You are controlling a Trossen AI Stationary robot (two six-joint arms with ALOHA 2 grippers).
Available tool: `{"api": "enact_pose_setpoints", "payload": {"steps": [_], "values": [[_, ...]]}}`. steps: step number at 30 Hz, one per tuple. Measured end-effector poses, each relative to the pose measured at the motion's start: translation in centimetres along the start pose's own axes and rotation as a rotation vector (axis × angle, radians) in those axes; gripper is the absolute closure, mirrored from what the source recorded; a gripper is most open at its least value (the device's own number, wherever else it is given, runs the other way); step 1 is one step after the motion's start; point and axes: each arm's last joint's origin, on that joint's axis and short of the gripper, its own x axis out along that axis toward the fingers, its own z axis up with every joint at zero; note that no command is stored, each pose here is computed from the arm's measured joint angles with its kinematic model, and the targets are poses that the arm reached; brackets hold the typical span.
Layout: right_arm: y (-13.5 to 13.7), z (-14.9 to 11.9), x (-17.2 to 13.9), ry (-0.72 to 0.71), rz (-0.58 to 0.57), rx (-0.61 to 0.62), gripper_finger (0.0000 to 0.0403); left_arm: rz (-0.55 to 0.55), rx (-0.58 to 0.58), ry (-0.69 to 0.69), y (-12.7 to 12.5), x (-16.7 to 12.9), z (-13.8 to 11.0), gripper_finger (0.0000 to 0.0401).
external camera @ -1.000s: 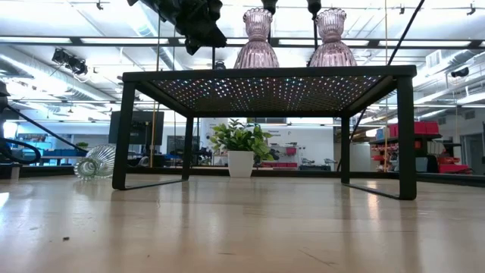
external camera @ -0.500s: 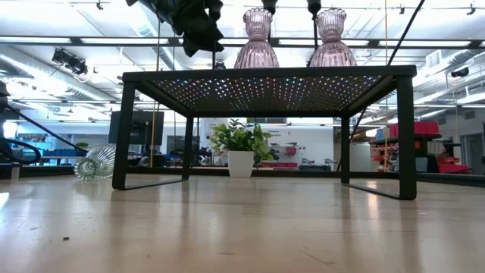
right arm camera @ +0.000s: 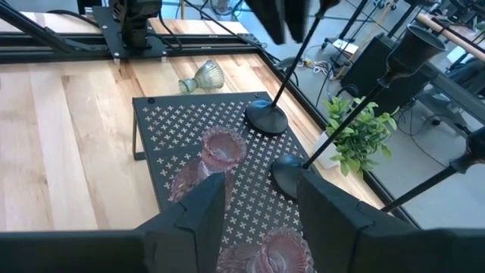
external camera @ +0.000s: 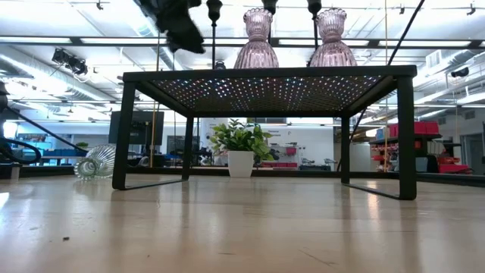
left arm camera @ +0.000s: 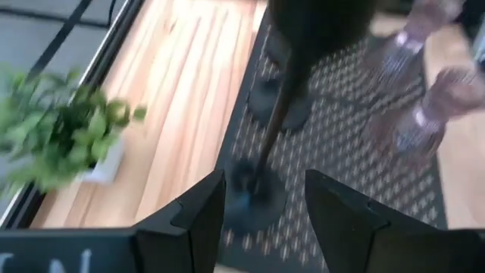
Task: Pick & Place candle stick holders
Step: Align the green glass candle holder with the black candle holder on the shelf
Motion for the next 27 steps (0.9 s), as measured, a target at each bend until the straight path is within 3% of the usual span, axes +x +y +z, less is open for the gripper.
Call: {"api": "enact_pose_setpoints", "payload": {"steps": [6, 10, 15, 19, 27], "values": [[-0.1, -0.1, 0.0, 0.006, -0.003, 0.001, 0.0240, 0.136, -0.022, 0.259, -0.1, -2.0, -2.7, 0.0215], [-0.1, -0.1, 0.0, 0.006, -0.004, 0.000, 0.0240, 0.231, -0.101, 0.439, -0.1, -2.8, -4.4, 0.0215], [0.0, -0.1, 0.0, 0.004, -0.003, 0.005, 0.0240, 0.296, -0.080, 0.622, -0.4, -3.3, -5.8, 0.0215], [0.0, -0.1, 0.0, 0.003, -0.002, 0.009, 0.0240, 0.259, 0.042, 0.683, -0.8, -3.5, -6.1, 0.0216], [0.1, -0.1, 0.0, 0.022, 0.020, 0.019, 0.0240, 0.162, 0.461, 0.807, -1.7, -2.3, -6.6, 0.0216]]}}
